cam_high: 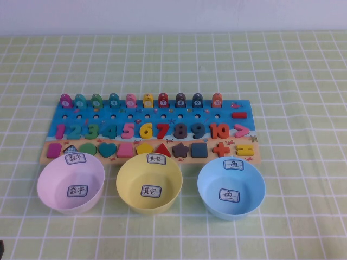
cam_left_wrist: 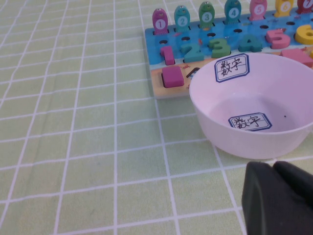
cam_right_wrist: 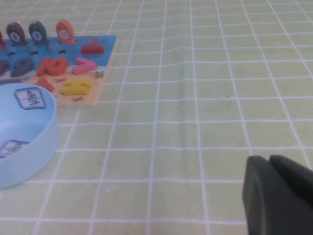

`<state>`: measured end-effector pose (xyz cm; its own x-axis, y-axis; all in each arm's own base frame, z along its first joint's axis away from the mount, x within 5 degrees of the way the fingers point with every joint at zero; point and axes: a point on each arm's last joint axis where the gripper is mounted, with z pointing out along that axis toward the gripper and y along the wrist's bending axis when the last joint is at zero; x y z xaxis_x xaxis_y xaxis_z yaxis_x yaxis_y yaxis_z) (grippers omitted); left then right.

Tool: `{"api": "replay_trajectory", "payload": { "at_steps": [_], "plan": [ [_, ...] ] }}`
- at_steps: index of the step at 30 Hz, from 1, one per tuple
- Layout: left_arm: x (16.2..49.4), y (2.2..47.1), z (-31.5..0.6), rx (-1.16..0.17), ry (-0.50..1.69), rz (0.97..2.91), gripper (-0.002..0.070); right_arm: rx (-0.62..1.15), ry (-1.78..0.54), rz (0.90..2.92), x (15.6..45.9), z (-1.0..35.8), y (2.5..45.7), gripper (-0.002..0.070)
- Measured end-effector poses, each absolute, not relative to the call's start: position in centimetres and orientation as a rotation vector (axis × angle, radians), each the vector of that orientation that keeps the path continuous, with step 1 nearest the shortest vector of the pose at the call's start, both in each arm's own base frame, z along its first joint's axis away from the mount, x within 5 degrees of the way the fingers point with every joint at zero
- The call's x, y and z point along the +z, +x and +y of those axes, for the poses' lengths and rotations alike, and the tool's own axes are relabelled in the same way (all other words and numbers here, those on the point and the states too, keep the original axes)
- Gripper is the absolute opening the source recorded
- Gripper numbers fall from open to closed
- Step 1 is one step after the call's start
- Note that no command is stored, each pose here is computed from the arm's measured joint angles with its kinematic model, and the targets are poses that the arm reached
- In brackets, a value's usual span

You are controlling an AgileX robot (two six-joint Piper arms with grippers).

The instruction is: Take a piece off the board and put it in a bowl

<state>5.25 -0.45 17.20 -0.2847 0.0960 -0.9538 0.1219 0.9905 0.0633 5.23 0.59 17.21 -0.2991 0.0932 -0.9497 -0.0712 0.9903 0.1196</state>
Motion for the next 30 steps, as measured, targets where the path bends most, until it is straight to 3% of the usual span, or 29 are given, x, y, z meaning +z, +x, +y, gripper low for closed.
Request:
{"api": "replay_trajectory", "payload": {
  "at_steps": [4,11,14,24,30],
  "plan": [
    [17.2,5.2,-0.4,-0.025,0.158,1.862,-0.0005,0.338,0.128,1.866,17.3,1.2,5.2,-0.0017],
    [17.2,5.2,-0.4,-0.025,0.158,1.862,-0.0005,0.949,0.527,1.759,18.3,2.9,4.9,-0.0017],
    [17.2,5.2,-0.4,-0.025,0.158,1.862,-0.0005,1.085,0.624,1.705,18.8,3.1,4.9,-0.0017],
    [17.2,5.2,-0.4,-0.025,0.158,1.862,-0.0005,1.101,0.639,1.673,19.0,3.0,5.0,-0.0017],
    [17.2,5.2,-0.4,-0.025,0.158,1.862,-0.0005,1.013,0.581,1.638,19.3,2.6,5.2,-0.0017]
  ]
}}
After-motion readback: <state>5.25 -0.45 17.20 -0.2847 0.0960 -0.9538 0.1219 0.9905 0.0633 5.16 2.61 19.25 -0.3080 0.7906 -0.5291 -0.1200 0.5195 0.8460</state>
